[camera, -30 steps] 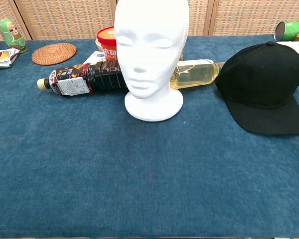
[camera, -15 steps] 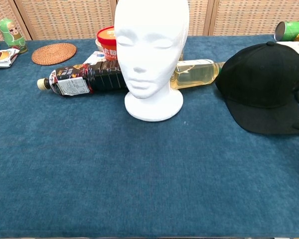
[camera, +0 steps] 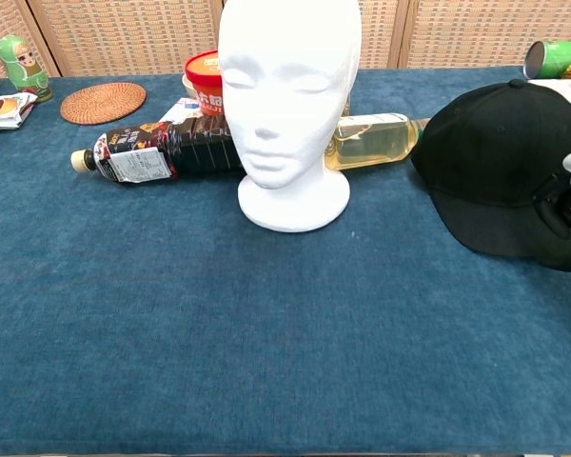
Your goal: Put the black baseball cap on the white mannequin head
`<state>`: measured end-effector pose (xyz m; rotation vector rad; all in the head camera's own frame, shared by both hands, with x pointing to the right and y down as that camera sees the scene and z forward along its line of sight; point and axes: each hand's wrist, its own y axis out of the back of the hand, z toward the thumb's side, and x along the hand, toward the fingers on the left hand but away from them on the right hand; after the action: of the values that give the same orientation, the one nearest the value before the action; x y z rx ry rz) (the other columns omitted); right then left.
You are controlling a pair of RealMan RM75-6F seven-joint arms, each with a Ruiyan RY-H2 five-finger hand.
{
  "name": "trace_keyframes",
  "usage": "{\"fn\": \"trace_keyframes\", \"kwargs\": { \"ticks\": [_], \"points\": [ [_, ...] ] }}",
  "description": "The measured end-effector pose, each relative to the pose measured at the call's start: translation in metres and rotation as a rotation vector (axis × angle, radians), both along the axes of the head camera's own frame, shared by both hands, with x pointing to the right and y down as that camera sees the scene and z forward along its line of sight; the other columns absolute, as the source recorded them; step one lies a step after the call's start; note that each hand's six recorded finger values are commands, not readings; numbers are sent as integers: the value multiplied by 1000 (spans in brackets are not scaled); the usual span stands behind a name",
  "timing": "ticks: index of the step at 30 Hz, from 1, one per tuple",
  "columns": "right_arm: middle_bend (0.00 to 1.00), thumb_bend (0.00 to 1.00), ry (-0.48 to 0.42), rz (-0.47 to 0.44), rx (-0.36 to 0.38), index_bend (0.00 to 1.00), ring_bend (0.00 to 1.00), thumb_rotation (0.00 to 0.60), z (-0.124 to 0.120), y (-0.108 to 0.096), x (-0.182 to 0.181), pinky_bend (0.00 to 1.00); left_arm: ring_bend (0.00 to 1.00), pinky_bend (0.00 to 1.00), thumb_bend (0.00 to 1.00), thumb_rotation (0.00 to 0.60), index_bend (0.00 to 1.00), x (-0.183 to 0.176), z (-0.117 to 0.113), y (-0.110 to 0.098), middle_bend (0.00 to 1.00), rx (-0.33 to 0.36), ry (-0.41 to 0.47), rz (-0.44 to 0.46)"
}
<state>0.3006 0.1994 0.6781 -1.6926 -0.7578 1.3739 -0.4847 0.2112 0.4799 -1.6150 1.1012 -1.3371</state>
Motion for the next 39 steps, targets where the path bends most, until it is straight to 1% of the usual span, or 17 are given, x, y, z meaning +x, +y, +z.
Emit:
{"fn": "trace_keyframes", "kwargs": {
  "ticks": [26,31,35,39],
  "points": [
    [891,202,36,32,-9,748,978,600,22,-3,6,1000,190,257,252,600,387,-12,-3,4,240,7,-13,-25],
    [885,212,13,57,9,746,979,600,22,-7,7,1000,190,256,252,600,387,-14,-4,5,240,11,-14,-32],
    [848,219,3,81,40,713,966,600,25,-11,10,994,191,256,252,600,387,-14,-4,6,240,9,-12,-36],
    [809,266,-18,107,71,688,943,600,30,-13,12,994,190,256,253,600,388,-14,-4,7,240,11,-11,-36]
  ]
}}
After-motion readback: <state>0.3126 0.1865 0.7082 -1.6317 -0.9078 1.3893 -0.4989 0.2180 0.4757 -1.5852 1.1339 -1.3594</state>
